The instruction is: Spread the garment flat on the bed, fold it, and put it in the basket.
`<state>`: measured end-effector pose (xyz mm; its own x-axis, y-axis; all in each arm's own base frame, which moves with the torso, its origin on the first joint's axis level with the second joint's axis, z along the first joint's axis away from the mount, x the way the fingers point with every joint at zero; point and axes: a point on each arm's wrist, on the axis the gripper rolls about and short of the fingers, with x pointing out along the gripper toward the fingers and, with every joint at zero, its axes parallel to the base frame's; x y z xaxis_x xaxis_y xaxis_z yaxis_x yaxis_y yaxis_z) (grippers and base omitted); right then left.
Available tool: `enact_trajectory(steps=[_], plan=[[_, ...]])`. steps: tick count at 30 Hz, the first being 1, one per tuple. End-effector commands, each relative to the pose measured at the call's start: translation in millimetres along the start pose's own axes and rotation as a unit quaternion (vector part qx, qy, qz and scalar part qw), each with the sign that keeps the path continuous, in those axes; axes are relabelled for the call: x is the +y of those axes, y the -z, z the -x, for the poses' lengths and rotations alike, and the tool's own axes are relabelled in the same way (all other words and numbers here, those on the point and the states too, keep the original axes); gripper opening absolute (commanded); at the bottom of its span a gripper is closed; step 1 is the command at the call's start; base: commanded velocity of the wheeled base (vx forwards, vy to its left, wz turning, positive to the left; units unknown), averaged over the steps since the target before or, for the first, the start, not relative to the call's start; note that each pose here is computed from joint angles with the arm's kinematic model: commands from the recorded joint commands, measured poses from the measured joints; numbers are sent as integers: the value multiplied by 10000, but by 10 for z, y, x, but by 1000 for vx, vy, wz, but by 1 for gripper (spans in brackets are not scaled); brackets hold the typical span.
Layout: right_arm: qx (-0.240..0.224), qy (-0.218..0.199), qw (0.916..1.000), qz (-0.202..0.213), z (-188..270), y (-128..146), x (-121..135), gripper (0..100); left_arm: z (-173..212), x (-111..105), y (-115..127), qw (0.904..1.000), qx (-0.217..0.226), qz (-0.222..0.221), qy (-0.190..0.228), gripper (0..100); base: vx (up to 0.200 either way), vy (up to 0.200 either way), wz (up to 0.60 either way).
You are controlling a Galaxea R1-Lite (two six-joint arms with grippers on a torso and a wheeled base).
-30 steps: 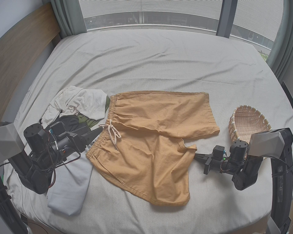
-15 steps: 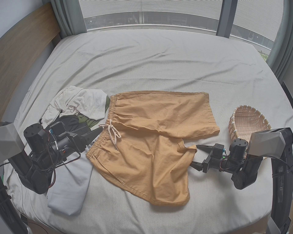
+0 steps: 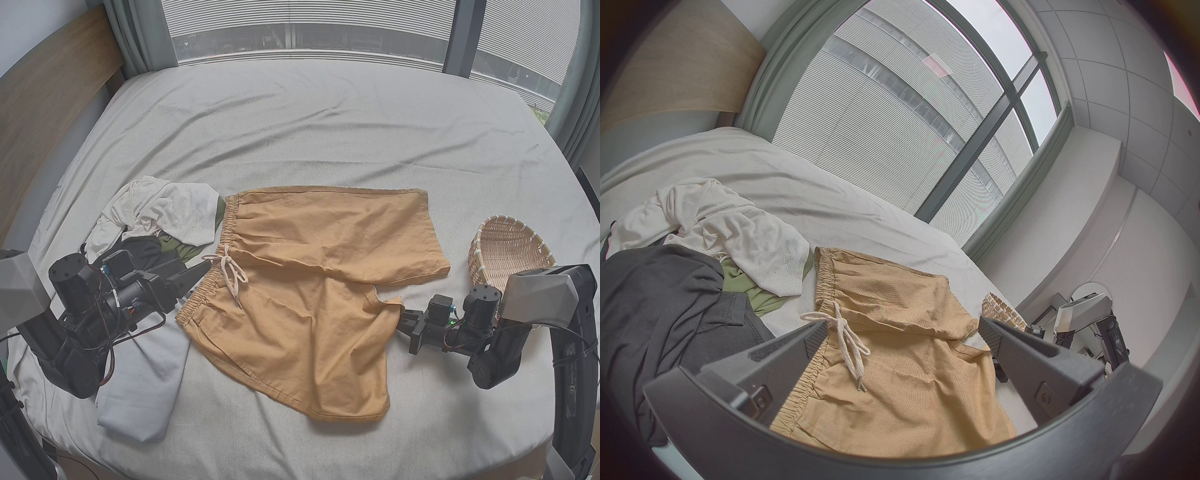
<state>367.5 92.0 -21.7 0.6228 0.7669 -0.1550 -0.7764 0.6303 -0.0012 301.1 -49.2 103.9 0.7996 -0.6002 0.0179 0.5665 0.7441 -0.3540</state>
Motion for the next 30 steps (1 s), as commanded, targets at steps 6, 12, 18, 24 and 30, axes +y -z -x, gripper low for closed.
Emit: enact_trajectory(steps=[6,12,18,24,30], plan=[[-7,8,10000,7,33,-27,3,0,1,0,-10,10000,-24,-10,3,100,0,0,0],[116,143,9998,-82,300,-135,58,0,1,4,-16,10000,-39,-18,1,100,0,0,0],[227,206,9992,-262,684,-285,167,0,15,-22,-60,9999,-101,-41,26,100,0,0,0],[262,256,9982,-482,780,-289,168,0,20,-30,-72,9999,-120,-52,33,100,0,0,0],[222,384,9968,-669,817,-290,95,0,16,-31,-67,9999,-111,-48,38,100,0,0,0]])
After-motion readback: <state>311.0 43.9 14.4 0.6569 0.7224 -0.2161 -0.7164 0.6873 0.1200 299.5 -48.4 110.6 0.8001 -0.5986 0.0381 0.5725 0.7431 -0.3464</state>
